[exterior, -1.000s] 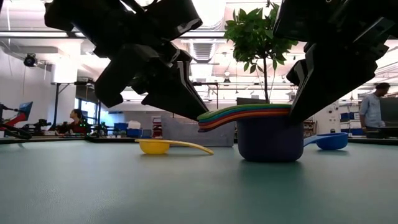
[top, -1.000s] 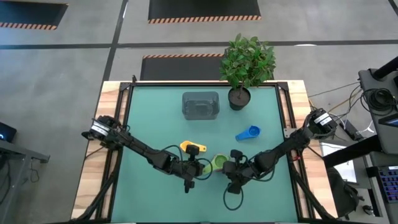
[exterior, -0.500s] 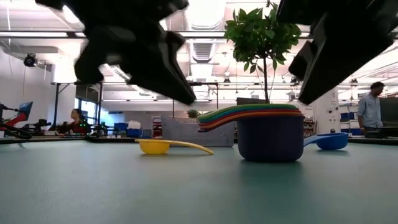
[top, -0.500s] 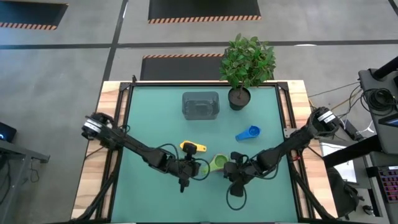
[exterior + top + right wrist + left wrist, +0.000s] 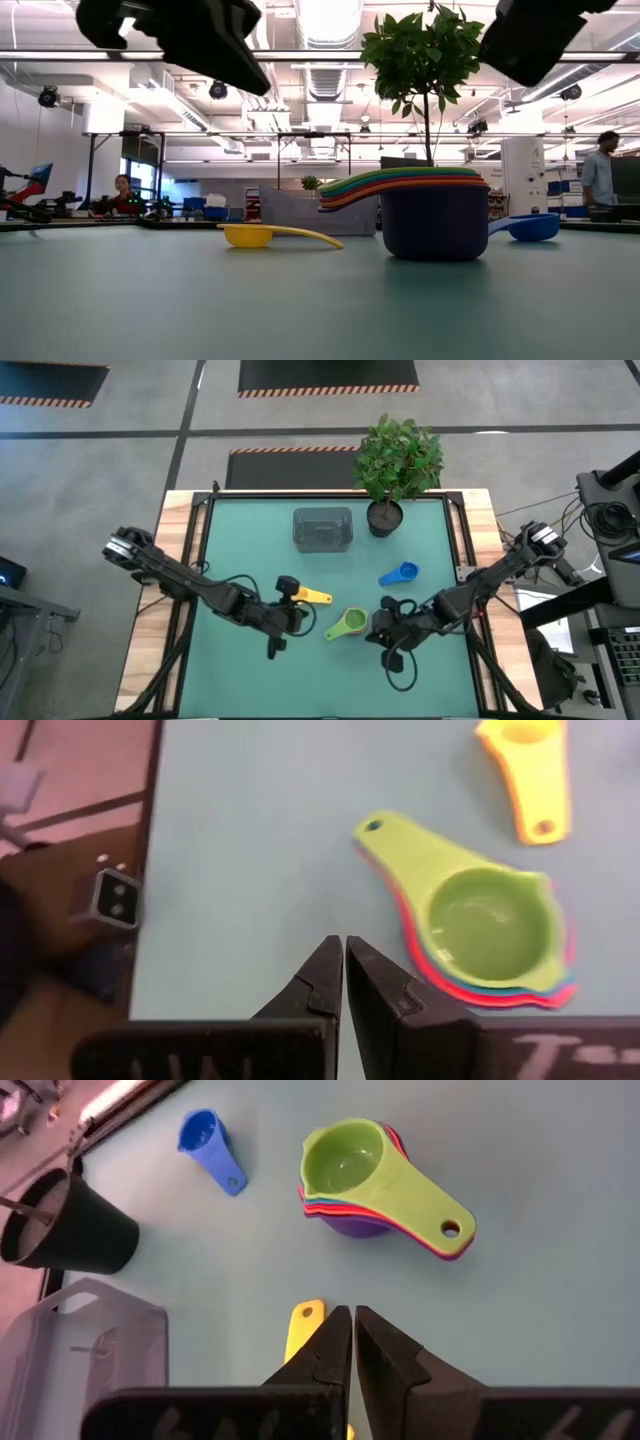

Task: Nest measuring cups in basket
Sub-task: Stack the dark blue measuring cup into the green measuring cup

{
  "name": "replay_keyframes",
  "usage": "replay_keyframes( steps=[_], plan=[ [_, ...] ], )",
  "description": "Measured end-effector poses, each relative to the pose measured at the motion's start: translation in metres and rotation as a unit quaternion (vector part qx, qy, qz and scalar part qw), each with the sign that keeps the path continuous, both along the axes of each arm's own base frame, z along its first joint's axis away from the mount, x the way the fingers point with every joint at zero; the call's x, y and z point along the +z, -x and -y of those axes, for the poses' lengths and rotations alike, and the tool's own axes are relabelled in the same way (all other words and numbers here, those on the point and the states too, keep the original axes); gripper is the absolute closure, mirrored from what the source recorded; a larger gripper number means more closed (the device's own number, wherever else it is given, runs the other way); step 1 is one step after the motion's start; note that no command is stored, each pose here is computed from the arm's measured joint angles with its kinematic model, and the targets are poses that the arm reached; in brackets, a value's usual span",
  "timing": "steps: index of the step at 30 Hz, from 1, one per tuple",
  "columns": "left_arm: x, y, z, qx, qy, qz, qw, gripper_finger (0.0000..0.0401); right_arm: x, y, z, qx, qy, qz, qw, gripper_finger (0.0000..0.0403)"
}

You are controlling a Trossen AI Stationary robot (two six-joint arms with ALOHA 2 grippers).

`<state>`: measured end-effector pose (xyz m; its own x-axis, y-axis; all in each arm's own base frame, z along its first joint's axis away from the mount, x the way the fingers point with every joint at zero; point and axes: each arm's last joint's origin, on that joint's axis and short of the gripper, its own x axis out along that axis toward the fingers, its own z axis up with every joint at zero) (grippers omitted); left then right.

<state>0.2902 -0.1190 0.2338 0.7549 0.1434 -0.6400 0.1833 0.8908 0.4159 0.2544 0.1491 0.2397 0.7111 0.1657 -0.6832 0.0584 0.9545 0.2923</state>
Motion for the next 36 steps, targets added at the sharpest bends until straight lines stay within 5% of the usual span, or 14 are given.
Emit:
replay_keyframes(
  steps=[9,17,27,36],
  plan=[
    [0.001,0.034,-0.015,0.009,0.036,0.055,0.998,0.0401,0.01,0.022,0.03,-0.123,0.063,-0.033,0.99,0.0394],
    [0.018,0.048,-0.022,0.0,0.039,0.087,0.995,0.0401,-0.004,0.034,0.084,-0.276,0.081,-0.174,0.942,0.0394],
    [0.039,0.052,-0.025,0.004,0.012,0.112,0.994,0.0401,-0.014,0.032,0.145,-0.296,0.032,-0.271,0.916,0.0394],
    [0.039,0.052,-0.025,0.006,0.011,0.112,0.994,0.0401,-0.027,0.039,0.165,-0.292,0.003,-0.308,0.906,0.0369]
  ],
)
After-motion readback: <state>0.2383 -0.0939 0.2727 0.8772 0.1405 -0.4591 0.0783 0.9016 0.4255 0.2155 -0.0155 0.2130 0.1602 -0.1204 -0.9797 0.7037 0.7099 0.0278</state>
